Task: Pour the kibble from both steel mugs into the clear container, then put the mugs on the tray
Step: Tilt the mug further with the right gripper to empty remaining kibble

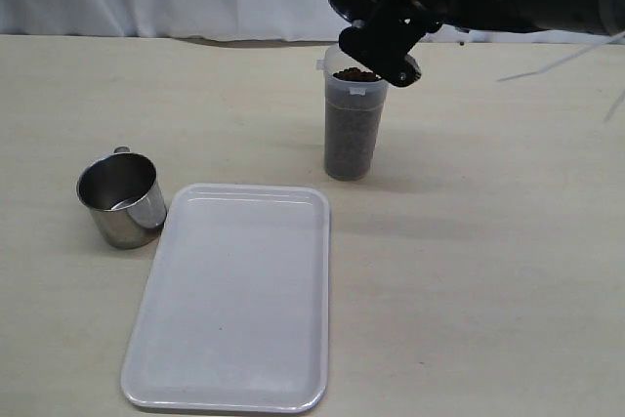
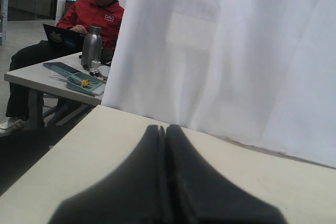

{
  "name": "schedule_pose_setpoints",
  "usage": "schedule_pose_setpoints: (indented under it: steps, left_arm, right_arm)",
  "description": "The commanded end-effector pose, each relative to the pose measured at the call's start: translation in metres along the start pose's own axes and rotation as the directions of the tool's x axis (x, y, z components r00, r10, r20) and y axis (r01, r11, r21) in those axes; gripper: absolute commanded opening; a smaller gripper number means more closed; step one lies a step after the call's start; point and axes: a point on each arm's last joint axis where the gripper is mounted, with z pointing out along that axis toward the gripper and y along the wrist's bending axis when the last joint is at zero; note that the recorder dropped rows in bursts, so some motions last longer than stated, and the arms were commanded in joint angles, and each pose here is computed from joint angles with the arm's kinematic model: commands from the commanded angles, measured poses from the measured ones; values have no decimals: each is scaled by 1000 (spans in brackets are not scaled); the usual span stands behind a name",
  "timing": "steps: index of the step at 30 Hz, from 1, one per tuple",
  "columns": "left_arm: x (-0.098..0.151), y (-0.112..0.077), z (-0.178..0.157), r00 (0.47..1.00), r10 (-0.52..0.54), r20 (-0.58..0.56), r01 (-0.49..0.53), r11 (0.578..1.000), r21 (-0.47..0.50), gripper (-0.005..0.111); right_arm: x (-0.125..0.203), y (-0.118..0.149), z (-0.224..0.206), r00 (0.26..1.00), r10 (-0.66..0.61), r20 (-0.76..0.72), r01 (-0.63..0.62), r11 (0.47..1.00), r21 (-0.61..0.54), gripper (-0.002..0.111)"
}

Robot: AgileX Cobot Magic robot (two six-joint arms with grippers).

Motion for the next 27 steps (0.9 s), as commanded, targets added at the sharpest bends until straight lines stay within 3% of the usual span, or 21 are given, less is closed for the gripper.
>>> schedule_pose_setpoints:
  steps: [1,27]
  left_arm:
    - [0,-1,0,1000,2,6,-2,1000,11,0]
    - [0,-1,0,1000,0,6,0,1000,11,0]
  right_arm:
    - [4,-5,-4,997,-79,-20,79,996,31,5]
    - [5,-9,-4,974,-222,-47,225,972,68,5]
